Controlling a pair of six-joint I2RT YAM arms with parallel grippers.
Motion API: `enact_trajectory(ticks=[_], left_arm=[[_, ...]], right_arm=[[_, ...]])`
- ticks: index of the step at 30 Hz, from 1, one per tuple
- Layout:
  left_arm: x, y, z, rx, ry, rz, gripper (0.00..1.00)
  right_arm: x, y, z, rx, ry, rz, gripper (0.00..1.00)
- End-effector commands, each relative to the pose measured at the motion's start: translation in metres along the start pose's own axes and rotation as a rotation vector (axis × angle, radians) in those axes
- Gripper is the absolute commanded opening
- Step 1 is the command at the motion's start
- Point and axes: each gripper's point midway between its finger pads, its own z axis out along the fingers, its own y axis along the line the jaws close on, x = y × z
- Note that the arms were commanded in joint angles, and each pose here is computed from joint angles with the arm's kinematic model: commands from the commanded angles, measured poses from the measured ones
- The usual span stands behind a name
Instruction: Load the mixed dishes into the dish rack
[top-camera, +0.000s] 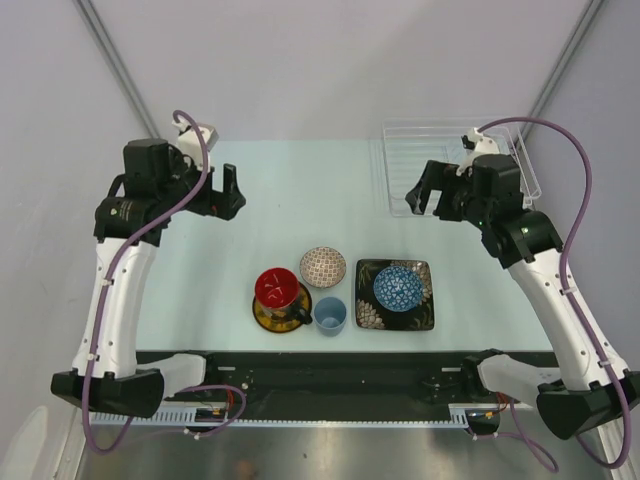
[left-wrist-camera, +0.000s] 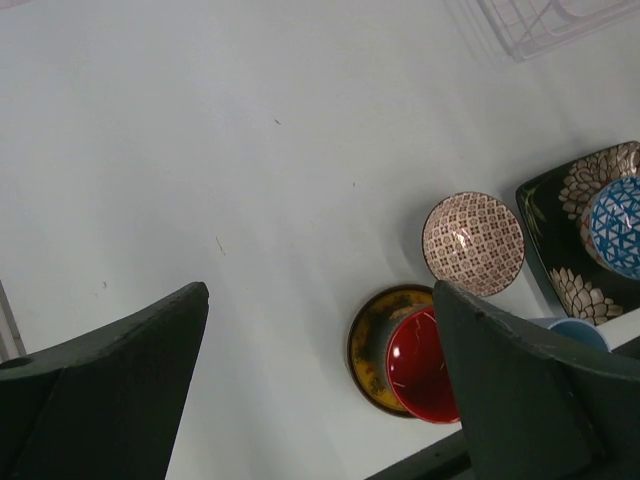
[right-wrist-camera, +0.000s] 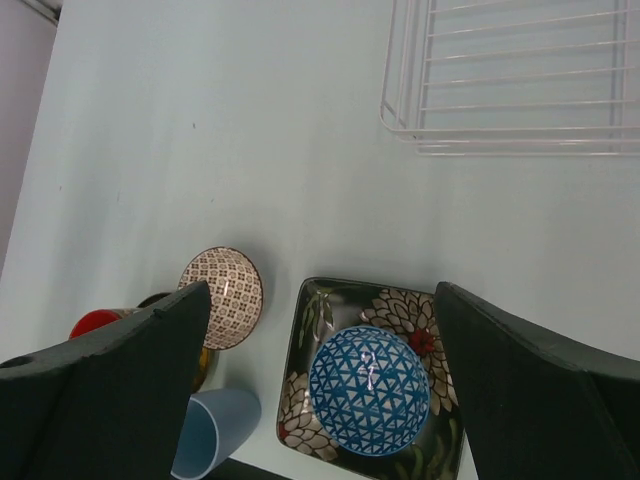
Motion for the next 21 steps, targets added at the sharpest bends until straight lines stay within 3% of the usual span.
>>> enact_trajectory(ticks=[1,8,11,12,14,21], left_arm=[[-0.012,0.002,0.009,-0.01,-0.072,-0.02,1.0],[-0.005,0.008,0.025,-0.02,-0.036,-0.059,1.0],[0.0,0.011,0.025,-0.035,-0.043,-0.034,1.0],[0.004,0.012,0.026,-0.036,-0.039,-0.02,1.0],[0.003,0.011,0.024,-0.033,-0.052,0.003,1.0],[0.009,0.006,0.031,0.007,-0.036,0.016,1.0]], right_arm=[[-0.013,0.0,0.016,0.002,-0.04,-0.024,1.0],[-0.051,-0.019,0.095,0.126,-0.085,-0.091,1.0],[-0.058,-0.025,0.137,0.177,-0.065,-0.1,0.83],[-0.059,-0.028,0.149,0.193,-0.059,-0.101,0.69],[-0.053,-0.035,0.181,0.236,-0.032,-0.118,0.57],[-0.025,-0.042,0.25,0.312,0.052,-0.172,0.64]])
